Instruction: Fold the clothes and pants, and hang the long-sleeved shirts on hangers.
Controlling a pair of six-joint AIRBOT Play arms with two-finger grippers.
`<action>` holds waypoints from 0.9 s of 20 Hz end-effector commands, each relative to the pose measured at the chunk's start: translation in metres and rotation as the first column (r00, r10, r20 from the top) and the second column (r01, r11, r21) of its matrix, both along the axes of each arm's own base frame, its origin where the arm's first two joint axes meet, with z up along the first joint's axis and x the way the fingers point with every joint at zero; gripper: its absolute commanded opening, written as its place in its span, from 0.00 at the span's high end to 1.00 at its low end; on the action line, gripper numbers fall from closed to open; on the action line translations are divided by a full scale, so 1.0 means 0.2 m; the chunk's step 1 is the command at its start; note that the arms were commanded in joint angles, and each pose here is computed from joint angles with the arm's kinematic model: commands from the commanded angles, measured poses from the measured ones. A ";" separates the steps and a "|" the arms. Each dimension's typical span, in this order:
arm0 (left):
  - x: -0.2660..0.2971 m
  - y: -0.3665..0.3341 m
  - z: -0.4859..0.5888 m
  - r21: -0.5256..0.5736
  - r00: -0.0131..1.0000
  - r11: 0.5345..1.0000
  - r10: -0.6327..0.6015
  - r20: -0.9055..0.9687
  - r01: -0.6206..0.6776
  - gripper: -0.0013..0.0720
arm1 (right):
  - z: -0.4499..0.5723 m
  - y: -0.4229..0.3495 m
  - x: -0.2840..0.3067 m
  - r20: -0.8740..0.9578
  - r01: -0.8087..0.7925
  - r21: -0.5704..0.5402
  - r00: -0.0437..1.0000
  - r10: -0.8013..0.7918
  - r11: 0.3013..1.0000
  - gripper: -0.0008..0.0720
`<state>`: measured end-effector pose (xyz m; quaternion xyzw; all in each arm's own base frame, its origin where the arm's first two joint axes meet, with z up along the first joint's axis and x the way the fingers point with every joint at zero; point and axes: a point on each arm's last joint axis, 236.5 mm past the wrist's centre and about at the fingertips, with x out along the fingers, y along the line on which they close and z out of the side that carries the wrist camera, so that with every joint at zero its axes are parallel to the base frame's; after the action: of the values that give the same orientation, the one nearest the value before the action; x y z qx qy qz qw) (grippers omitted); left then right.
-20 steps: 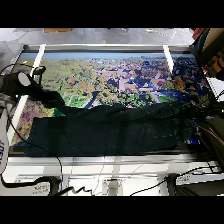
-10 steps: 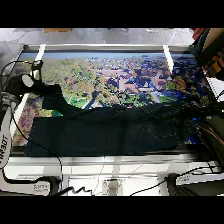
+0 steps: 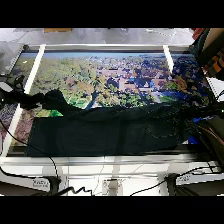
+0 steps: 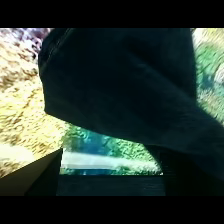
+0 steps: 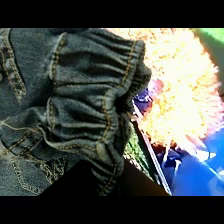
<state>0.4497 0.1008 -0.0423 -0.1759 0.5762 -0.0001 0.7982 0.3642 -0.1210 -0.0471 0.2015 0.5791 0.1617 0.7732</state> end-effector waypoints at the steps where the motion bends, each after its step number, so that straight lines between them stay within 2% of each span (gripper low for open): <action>1: -0.02 0.01 -0.14 -0.064 0.999 0.998 -0.027 -0.034 0.025 0.12 | 0.00 0.00 0.00 0.001 0.002 -0.002 1.000 -0.002 1.000 0.92; 2: -0.01 0.02 -0.18 -0.064 0.999 0.998 -0.023 -0.038 0.020 0.17 | 0.00 0.00 0.00 0.001 0.002 -0.002 1.000 -0.002 1.000 0.92; 8: 0.14 0.00 -0.30 -0.036 1.000 0.999 0.005 0.026 -0.004 0.17 | 0.00 0.00 0.00 0.002 0.003 -0.002 1.000 -0.003 1.000 0.92; 9: 0.14 -0.04 -0.34 -0.041 1.000 0.999 -0.005 0.018 0.006 0.24 | 0.00 -0.01 0.00 0.002 0.004 -0.003 1.000 -0.004 1.000 0.92; 10: 0.15 -0.07 -0.37 -0.042 1.000 0.999 -0.019 0.010 0.019 0.39 | 0.00 -0.01 0.00 0.003 0.004 -0.004 1.000 -0.004 1.000 0.92; 12: 0.18 -0.10 -0.36 -0.029 0.999 0.999 -0.038 0.031 0.039 0.93 | 0.00 -0.01 0.00 0.003 0.004 -0.003 1.000 -0.004 1.000 0.92; 18: 0.22 -0.07 0.18 0.013 0.982 0.997 -0.072 0.174 0.071 0.95 | 0.00 -0.01 0.00 0.003 0.005 -0.004 1.000 -0.005 1.000 0.92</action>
<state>0.4949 0.0872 -0.0569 -0.1626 0.5321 -0.0302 0.8304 0.3648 -0.1217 -0.0475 0.2010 0.5783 0.1601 0.7743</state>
